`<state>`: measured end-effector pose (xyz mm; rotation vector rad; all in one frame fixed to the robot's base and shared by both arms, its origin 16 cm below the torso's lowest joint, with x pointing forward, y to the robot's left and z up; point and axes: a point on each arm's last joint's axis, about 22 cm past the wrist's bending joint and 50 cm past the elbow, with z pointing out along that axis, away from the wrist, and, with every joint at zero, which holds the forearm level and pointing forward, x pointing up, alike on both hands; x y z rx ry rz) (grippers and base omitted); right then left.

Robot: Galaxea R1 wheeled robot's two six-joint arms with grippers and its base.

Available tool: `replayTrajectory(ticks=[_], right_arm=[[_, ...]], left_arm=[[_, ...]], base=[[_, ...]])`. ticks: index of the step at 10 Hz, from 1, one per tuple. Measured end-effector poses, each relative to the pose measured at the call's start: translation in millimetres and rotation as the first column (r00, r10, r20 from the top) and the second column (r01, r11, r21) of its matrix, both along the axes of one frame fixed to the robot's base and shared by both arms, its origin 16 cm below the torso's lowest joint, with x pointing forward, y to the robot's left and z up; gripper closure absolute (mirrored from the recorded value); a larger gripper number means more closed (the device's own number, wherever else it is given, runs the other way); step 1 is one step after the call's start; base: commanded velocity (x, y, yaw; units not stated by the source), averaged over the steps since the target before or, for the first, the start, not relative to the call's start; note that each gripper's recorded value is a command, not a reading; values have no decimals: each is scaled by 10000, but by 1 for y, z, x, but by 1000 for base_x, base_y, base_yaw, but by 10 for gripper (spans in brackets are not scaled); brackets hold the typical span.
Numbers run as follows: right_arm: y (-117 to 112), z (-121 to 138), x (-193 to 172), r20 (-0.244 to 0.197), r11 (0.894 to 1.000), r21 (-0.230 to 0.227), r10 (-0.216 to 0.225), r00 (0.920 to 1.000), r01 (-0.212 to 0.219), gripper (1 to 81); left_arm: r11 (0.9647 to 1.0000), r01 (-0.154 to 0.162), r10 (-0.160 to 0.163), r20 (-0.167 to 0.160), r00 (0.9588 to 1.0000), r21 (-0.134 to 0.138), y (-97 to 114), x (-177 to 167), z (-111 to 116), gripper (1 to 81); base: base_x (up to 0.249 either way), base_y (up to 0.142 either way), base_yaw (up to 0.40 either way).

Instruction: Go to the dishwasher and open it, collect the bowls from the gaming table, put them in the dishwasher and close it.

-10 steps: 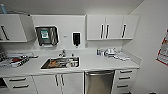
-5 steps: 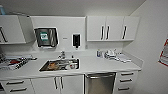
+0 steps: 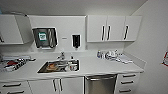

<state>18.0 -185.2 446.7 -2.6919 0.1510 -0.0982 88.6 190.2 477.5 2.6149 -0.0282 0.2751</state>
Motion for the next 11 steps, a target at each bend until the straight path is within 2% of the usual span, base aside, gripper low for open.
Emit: replayTrajectory(ticks=[11], right_arm=[[0, 0, 0, 3, 10000, 4, -2, 10000, 2, 10]], left_arm=[[10000, 0, 0, -4, 10000, 0, 0, 0, 0, 10]], base=[[112, 0, 0]])
